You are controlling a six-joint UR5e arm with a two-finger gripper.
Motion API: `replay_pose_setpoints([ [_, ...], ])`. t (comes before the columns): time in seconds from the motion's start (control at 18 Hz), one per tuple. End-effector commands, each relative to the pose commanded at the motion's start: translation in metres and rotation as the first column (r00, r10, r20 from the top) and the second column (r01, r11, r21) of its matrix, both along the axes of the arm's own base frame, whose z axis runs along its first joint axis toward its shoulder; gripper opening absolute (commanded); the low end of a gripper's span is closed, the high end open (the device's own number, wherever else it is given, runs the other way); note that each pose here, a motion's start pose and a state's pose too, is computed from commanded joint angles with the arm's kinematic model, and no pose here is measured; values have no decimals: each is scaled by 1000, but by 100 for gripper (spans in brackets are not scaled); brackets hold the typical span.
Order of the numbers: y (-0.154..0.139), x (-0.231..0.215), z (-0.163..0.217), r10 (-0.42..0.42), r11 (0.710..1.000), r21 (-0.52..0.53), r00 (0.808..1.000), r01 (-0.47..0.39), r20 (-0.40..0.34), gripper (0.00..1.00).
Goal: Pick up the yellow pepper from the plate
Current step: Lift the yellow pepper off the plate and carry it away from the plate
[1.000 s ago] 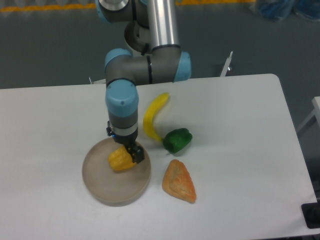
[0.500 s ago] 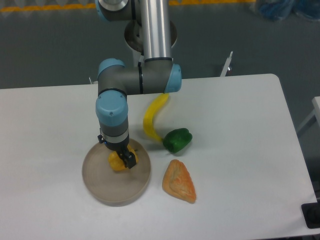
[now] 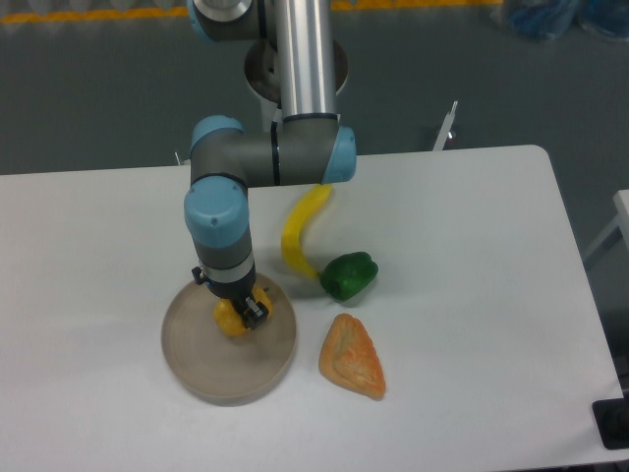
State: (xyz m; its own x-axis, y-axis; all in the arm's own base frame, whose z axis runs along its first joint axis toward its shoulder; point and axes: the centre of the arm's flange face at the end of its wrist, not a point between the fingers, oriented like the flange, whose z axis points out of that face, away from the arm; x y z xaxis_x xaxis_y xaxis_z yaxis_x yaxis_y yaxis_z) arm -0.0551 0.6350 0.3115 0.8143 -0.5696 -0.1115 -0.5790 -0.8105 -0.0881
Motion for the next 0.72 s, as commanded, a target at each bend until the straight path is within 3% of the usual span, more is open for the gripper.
replay_pose_setpoints([
  [0.28,-15,-77,30,108,993,46,994,-108,-13,18],
  [0.44,-28,-144,47,202,977,69,979,-202,3,18],
  [0.72,-58,-216,61,168,986,-21,985,-168,36,18],
])
